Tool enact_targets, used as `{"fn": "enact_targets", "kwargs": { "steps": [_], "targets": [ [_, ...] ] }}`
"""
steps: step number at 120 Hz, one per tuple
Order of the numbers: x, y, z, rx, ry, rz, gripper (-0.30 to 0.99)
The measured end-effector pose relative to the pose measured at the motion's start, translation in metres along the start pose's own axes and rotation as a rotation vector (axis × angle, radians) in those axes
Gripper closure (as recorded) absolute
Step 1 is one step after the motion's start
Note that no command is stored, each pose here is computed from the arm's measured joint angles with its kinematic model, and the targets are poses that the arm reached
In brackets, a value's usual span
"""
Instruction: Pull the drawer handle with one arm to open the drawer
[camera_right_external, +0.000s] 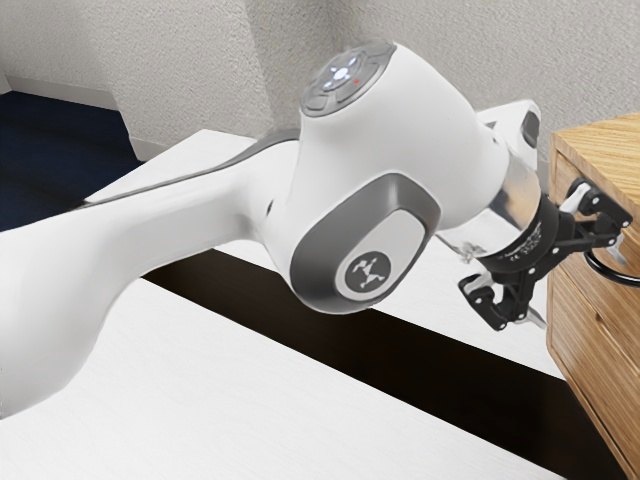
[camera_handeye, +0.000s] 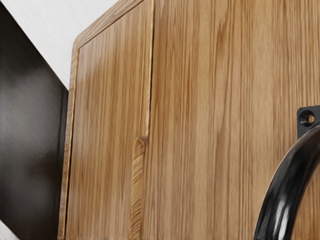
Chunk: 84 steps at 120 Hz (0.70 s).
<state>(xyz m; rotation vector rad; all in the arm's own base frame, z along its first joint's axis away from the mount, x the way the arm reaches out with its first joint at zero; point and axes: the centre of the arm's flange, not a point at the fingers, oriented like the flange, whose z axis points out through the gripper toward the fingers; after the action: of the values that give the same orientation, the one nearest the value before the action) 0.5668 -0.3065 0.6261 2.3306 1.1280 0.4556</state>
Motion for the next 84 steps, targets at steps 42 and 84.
{"fn": "enact_targets", "kwargs": {
  "steps": [42,84],
  "targets": [
    [0.001,-0.053,-0.017,0.037,0.003,-0.046,0.00],
    [-0.009,-0.128,-0.085,-0.003,0.014,-0.077,0.00]
  ]
}}
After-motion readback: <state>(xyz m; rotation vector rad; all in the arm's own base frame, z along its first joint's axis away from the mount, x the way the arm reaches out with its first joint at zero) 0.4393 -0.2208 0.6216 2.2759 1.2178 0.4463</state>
